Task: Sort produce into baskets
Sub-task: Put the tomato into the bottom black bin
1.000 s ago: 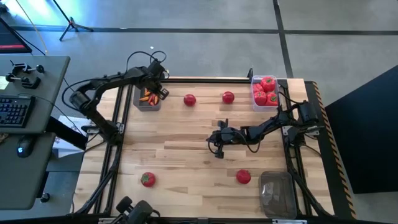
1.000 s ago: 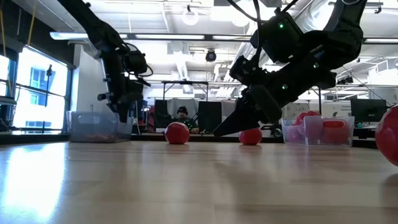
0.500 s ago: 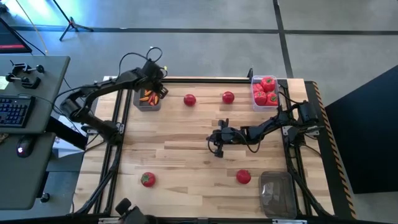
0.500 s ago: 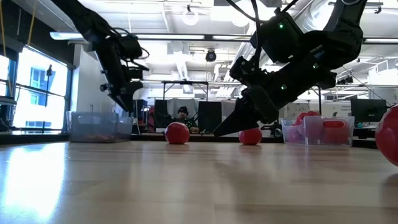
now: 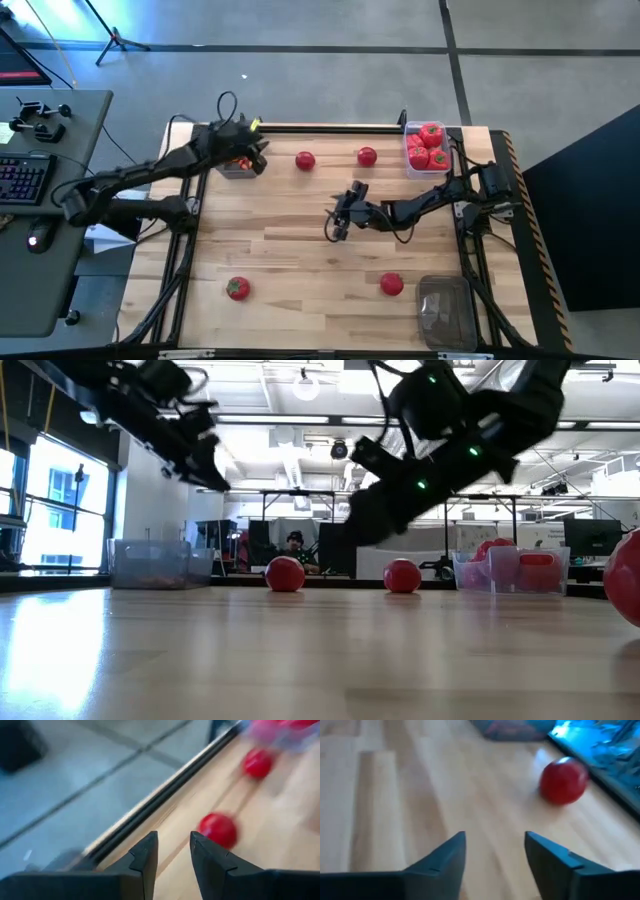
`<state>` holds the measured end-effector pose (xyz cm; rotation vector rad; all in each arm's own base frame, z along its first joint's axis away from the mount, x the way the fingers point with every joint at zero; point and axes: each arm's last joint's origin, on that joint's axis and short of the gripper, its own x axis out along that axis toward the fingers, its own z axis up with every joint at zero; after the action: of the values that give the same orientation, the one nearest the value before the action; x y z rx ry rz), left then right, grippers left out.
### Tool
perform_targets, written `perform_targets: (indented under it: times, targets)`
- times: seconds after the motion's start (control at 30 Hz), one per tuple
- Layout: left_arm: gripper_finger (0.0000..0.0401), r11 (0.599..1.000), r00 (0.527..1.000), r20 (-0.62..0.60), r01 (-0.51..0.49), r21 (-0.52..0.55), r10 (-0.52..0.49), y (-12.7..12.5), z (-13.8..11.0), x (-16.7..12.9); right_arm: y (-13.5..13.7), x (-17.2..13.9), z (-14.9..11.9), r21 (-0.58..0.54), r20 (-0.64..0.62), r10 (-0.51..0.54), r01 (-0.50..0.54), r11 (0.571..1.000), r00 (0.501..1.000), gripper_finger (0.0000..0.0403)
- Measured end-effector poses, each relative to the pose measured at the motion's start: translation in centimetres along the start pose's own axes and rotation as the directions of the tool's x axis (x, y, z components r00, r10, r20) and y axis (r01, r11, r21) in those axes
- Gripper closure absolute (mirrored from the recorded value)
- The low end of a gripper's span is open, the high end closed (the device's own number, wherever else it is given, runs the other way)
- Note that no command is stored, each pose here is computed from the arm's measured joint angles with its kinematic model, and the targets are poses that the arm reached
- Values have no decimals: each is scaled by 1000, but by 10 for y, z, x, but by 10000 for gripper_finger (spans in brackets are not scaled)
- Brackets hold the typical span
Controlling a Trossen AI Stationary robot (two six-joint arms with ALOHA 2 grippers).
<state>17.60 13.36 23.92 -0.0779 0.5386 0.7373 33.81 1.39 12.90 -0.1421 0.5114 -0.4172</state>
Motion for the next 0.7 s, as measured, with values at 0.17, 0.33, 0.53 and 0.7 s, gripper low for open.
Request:
perform_targets:
  times: [0.17, 0.33, 0.53, 0.7]
  targets:
    - [314, 993, 977, 178, 112, 46, -119, -24, -3, -26, -5, 10, 33, -4, -48, -64, 64, 998, 997, 143]
    - [323, 977, 928, 307, 185, 106, -209, -39, -17, -39, -20, 20, 66, 39, -129, -62, 68, 997, 990, 103]
    - [331, 961, 865, 419, 245, 128, -276, -50, -34, -46, -50, 33, 91, 72, -86, 87, -81, 994, 993, 86]
    - [334, 949, 845, 432, 280, 148, -316, -56, -41, -50, -81, 48, 101, 121, -71, 53, -44, 992, 996, 86]
